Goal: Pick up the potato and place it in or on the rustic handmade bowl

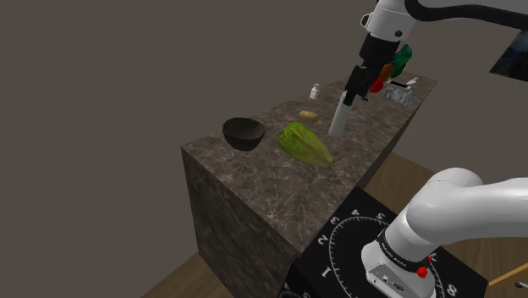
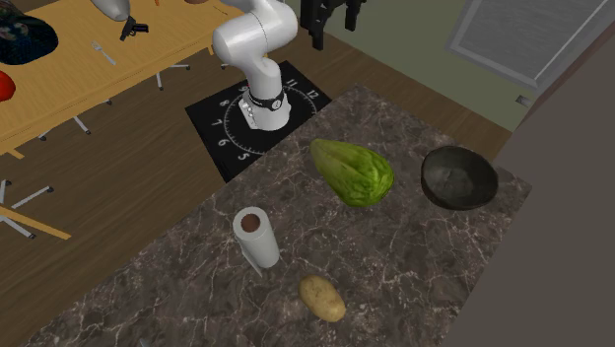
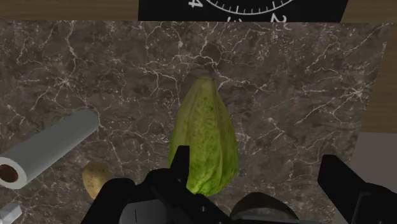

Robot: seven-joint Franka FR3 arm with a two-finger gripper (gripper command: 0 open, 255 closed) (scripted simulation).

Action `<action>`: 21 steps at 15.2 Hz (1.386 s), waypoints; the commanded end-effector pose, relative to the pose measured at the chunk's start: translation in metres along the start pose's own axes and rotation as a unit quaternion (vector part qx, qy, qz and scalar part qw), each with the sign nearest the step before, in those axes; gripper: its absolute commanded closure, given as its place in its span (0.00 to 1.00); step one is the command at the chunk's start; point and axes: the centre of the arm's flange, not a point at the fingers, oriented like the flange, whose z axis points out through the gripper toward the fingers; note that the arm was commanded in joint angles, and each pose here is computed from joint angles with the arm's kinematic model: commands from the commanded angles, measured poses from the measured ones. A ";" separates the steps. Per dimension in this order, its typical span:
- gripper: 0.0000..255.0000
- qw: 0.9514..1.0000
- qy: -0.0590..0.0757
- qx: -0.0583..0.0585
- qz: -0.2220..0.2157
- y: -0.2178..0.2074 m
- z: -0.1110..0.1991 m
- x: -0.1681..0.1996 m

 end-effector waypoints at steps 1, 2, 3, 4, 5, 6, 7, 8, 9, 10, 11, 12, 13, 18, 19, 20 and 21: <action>0.00 1.000 0.000 0.000 0.000 0.000 0.000 0.000; 0.00 1.000 -0.003 0.000 0.001 0.008 0.007 0.009; 0.00 1.000 -0.006 0.000 0.002 0.015 0.014 0.018; 0.00 1.000 -0.008 -0.001 0.003 0.023 0.020 0.027; 0.00 1.000 -0.011 -0.001 0.004 0.031 0.027 0.036; 0.00 1.000 -0.014 -0.001 0.005 0.039 0.034 0.045; 0.00 1.000 -0.017 -0.001 0.007 0.046 0.041 0.054; 0.00 1.000 -0.019 -0.001 0.008 0.054 0.048 0.063; 0.00 1.000 -0.022 -0.001 0.009 0.062 0.055 0.072; 0.00 1.000 -0.025 -0.002 0.010 0.070 0.062 0.080; 0.00 1.000 -0.028 -0.002 0.011 0.078 0.069 0.089; 0.00 0.999 -0.030 -0.002 0.012 0.086 0.077 0.098; 0.00 0.999 -0.033 -0.002 0.013 0.094 0.084 0.106; 0.00 0.999 -0.047 -0.003 0.019 0.134 0.121 0.148; 0.00 0.999 -0.050 -0.003 0.020 0.142 0.128 0.156; 0.00 0.998 -0.052 -0.003 0.021 0.150 0.136 0.165; 0.00 0.998 -0.055 -0.004 0.022 0.158 0.143 0.173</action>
